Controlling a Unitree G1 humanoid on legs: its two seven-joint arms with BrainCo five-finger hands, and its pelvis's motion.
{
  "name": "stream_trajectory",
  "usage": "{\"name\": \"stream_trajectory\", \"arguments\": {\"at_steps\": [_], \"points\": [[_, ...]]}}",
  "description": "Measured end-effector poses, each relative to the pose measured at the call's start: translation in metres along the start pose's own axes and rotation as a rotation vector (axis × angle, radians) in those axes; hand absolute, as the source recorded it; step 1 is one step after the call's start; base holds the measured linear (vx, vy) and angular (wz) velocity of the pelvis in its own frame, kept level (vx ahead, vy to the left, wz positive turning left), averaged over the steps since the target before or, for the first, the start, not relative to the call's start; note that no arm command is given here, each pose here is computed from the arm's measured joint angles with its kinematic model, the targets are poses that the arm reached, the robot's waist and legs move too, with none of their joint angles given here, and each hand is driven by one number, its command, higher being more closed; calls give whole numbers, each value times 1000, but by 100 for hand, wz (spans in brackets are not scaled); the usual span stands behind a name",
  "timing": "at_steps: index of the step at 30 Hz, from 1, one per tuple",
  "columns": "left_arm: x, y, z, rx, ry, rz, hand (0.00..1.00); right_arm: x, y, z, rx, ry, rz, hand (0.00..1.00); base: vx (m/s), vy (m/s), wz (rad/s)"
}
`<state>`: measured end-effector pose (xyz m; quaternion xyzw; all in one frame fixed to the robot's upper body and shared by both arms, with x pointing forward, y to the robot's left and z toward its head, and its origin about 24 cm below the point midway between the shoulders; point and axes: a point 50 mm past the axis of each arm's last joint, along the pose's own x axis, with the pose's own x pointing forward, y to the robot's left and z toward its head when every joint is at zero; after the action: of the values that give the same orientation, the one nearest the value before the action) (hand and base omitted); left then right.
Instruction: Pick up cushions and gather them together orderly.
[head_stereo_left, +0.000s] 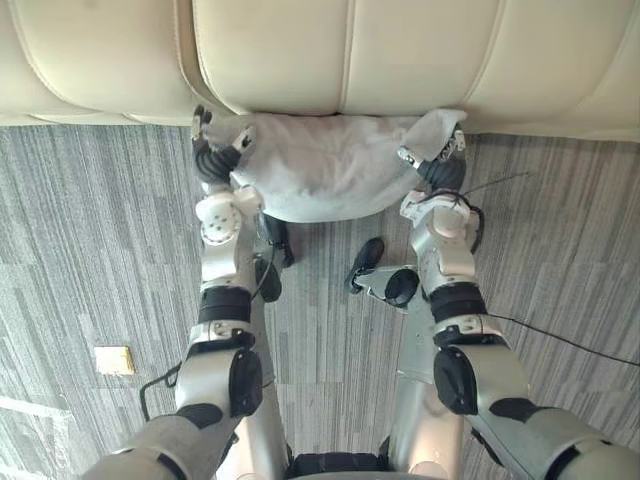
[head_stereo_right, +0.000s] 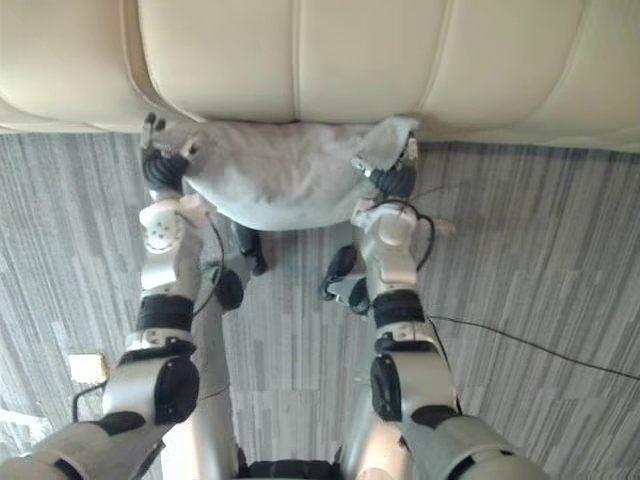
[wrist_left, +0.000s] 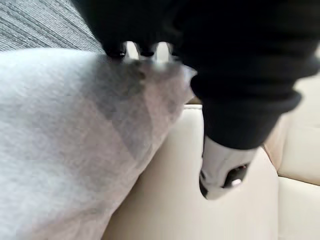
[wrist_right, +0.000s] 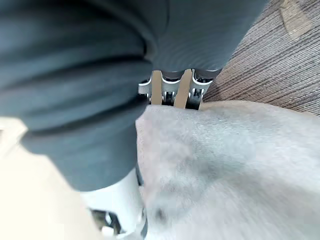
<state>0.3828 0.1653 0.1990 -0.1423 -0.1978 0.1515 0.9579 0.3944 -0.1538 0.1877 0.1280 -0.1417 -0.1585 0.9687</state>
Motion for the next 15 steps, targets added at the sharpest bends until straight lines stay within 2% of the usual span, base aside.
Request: {"name": "stream_trajectory", "arguments": {"at_steps": [9,15], "points": [[16,-12,33,-47,-84,15,100,19,7,41,132,-57,-48,100,-61,-9,0],[13,-17,42,-64,-120,-5,100,11,24,55,88,-135,27,100,-73,19,-8]]}}
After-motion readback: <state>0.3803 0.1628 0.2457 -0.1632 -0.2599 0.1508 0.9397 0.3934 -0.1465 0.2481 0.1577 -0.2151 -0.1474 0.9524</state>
